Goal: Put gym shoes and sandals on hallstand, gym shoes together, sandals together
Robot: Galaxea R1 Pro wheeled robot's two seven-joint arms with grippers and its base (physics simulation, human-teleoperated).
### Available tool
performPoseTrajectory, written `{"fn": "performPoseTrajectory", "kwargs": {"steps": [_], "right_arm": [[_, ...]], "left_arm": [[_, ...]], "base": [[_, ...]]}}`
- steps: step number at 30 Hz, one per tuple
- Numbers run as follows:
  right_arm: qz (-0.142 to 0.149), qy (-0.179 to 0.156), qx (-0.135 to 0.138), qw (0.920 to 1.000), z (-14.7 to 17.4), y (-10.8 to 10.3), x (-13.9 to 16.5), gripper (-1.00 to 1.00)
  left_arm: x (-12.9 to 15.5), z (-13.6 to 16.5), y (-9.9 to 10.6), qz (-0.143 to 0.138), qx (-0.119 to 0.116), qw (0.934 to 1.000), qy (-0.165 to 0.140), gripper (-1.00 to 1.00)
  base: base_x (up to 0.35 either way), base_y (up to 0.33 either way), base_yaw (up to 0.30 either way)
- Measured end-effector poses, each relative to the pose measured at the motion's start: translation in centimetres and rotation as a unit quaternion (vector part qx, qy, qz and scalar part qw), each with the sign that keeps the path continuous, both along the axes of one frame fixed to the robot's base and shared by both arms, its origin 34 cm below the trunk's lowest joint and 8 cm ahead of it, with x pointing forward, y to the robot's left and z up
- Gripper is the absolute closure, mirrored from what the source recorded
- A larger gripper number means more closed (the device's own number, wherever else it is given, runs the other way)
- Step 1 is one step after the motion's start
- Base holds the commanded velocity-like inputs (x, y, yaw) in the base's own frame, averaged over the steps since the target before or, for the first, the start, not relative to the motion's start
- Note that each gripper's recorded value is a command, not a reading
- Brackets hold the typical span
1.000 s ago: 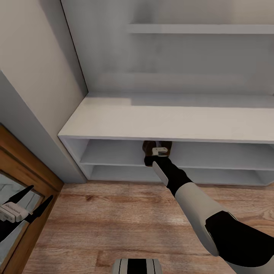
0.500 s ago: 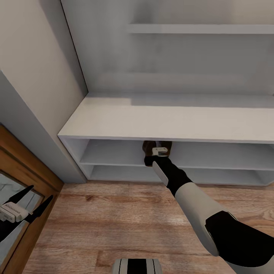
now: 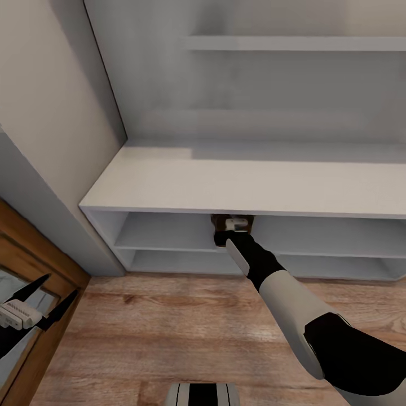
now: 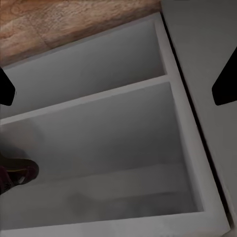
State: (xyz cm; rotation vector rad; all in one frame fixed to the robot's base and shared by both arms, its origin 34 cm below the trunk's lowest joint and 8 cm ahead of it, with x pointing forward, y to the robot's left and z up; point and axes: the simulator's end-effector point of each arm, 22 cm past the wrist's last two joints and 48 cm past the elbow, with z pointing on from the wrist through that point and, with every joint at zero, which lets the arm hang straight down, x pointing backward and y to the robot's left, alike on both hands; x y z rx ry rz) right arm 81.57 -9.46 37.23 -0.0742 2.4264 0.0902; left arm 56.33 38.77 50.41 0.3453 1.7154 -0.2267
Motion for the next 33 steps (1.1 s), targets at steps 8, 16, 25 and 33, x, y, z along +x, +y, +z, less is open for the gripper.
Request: {"fn": "performPoseTrajectory", "kwargs": {"steps": [8,16,25,33], "right_arm": [[0.000,0.000,0.000,1.0000,0.0,0.0,0.0,1.00],[0.000,0.000,0.000,1.0000,0.0,0.0,0.0,1.00],[0.000,0.000,0.001,1.0000,0.0,0.0,0.0,1.00],[-0.001,0.000,0.001,1.0000,0.0,0.0,0.0,1.00]], "left_arm": [[0.0,0.0,0.0,0.000,0.000,1.0000,0.000,-1.00],[0.0,0.0,0.0,-0.001,0.000,1.0000,0.000,-1.00],[-0.5,0.0,-1.2,-0.029,-0.004,0.9996,0.003,-1.00],[-1.9,0.0,-3.4,-0.090,-0.012,0.9958,0.009,-1.00]], "base": [[0.073,-0.027,0.000],[0.015,-0.006,0.000],[0.003,-0.001,0.000],[0.000,0.000,0.000]]}}
